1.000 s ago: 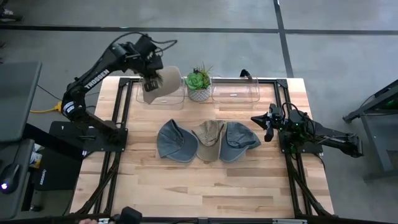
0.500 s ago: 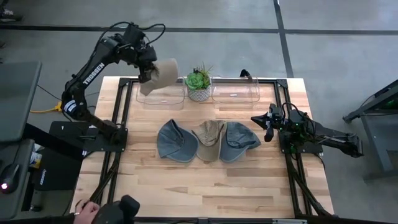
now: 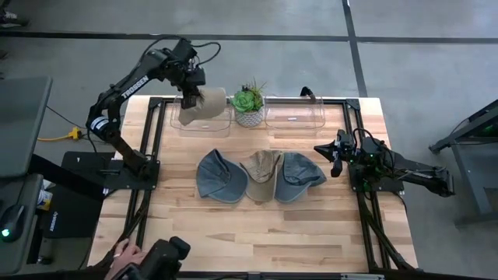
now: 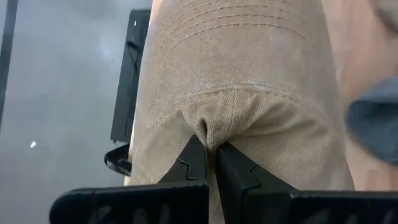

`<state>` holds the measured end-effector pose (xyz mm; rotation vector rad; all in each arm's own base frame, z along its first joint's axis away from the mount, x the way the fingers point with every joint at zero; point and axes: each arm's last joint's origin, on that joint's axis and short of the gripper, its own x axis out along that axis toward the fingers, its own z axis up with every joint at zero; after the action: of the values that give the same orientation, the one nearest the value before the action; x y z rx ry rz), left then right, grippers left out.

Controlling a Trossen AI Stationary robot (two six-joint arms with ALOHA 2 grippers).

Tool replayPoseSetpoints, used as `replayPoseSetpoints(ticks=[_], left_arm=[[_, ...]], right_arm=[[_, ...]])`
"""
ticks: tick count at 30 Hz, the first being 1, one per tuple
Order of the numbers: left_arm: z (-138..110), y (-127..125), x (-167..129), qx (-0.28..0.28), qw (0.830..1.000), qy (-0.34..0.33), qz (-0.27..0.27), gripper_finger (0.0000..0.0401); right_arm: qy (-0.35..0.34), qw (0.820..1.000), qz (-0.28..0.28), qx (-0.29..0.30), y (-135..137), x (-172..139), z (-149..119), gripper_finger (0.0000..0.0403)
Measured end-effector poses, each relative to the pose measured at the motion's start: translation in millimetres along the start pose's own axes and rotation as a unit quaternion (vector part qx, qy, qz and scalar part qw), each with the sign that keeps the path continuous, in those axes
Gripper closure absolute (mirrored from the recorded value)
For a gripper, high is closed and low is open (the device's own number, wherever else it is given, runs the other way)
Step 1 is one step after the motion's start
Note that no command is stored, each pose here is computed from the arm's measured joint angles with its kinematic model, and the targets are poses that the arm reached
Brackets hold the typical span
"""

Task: Pick & Place hat
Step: Put the left brown cap into the left transparent bin

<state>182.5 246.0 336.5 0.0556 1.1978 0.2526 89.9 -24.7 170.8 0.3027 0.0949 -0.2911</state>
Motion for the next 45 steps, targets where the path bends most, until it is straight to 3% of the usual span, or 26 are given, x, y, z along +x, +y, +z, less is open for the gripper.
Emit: replayPoseSetpoints(ticks=[7,11,18,28,45], left_arm=[[-12,-4,25,0.011,0.999,0.045,-0.008,0.0401],[-10,-4,36,0.024,0.997,0.064,0.042,0.0401],[5,-21,56,0.071,0.992,0.067,0.086,0.0401],[9,-51,75,0.116,0.988,0.087,0.048,0.0401],[7,-52,90,0.076,0.992,0.100,0.006,0.0401]], right_arm=[[0.000,1.000,0.000,0.000,0,0,0,0.0398],[0.000,1.000,0.000,0.000,0,0,0,0.0398],[0.000,1.000,0.000,0.000,0,0,0,0.0398],[0.000,1.000,0.000,0.000,0,0,0,0.0398],[0.000,1.000,0.000,0.000,0,0,0,0.0398]])
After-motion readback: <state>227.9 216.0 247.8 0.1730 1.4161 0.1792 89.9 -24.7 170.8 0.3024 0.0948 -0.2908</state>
